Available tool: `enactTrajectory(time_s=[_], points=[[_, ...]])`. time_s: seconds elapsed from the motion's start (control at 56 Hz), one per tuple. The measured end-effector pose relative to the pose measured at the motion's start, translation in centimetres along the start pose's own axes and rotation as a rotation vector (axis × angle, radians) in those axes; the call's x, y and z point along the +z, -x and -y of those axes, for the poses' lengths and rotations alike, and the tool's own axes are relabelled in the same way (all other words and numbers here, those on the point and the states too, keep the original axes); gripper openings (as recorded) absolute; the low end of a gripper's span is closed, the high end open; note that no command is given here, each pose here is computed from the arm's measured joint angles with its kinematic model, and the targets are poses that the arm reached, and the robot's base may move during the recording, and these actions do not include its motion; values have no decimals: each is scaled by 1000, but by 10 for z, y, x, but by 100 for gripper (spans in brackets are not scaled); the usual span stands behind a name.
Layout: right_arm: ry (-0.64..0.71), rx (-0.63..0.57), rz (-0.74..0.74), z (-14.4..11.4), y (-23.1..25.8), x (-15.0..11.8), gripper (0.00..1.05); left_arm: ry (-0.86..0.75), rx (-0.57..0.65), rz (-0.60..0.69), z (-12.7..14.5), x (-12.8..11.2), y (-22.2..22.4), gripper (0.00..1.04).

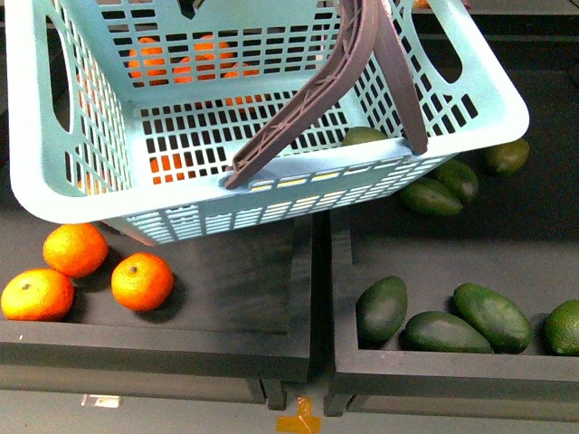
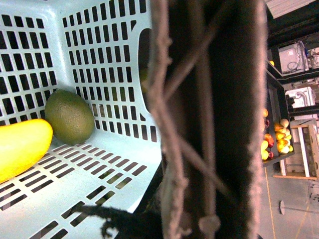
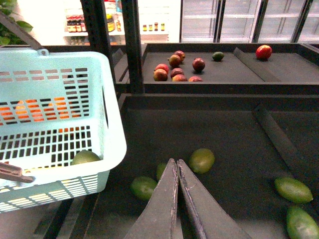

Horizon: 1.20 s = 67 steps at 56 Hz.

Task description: Pick mango and avocado into basket

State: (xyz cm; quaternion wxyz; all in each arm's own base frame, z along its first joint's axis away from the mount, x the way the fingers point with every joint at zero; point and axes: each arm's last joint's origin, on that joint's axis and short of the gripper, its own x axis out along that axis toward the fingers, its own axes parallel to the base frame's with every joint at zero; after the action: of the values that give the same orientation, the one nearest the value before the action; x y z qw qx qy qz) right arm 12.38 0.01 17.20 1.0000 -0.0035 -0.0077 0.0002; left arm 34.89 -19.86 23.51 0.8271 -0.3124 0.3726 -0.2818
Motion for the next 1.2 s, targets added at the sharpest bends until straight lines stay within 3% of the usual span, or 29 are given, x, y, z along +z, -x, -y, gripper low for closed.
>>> enactTrajectory(time_s=[1.018, 1.196], points=[[0, 0, -3, 0, 27, -2, 2, 2, 0, 0, 0, 0, 0, 5], [0, 0, -3, 0, 27, -2, 28, 0, 0, 0, 0, 0, 0, 5]])
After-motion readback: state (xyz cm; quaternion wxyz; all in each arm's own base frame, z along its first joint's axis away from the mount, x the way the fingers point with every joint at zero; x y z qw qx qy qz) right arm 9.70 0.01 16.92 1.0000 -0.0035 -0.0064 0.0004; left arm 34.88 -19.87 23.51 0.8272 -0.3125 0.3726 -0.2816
